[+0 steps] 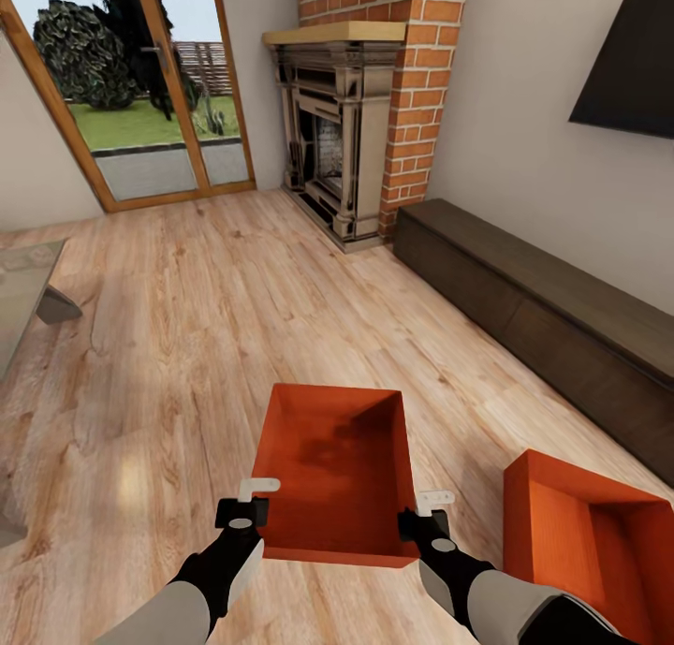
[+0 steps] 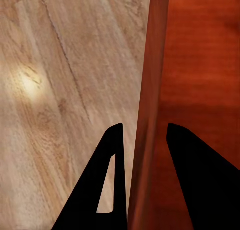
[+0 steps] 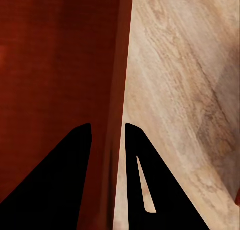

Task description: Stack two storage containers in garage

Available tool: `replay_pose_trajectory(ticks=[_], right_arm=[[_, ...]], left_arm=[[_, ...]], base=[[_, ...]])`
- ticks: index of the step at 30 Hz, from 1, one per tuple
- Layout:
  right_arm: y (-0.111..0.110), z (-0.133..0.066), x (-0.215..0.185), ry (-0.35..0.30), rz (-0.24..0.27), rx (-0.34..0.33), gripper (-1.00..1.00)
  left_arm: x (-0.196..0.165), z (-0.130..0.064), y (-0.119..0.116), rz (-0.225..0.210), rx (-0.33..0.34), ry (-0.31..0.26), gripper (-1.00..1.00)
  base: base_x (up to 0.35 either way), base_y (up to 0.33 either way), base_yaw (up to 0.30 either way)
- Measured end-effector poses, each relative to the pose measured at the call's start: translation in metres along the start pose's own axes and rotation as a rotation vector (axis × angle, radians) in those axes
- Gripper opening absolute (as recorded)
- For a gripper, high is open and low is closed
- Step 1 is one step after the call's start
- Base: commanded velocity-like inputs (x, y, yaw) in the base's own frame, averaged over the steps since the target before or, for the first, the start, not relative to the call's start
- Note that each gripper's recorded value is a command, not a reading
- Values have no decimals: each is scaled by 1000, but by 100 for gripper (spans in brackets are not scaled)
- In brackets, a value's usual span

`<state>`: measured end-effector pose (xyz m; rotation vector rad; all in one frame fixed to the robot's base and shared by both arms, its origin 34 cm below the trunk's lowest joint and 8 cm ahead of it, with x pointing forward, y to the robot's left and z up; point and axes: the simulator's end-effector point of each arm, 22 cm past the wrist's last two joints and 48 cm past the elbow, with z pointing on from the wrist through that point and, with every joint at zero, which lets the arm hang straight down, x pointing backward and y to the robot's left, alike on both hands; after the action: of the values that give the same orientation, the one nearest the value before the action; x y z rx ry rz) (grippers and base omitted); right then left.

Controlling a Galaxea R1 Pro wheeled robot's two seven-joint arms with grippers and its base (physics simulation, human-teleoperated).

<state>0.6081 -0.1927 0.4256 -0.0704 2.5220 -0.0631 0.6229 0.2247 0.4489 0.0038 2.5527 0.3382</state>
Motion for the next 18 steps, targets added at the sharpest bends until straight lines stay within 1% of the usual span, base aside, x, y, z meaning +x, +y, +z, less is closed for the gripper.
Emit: replay_pose_trajectory(ticks=[18], right_arm=[[0, -6, -16, -28, -1, 0, -100]], left_arm=[[-13, -7, 4, -15, -2, -23, -100]], base=[[0, 0, 0]])
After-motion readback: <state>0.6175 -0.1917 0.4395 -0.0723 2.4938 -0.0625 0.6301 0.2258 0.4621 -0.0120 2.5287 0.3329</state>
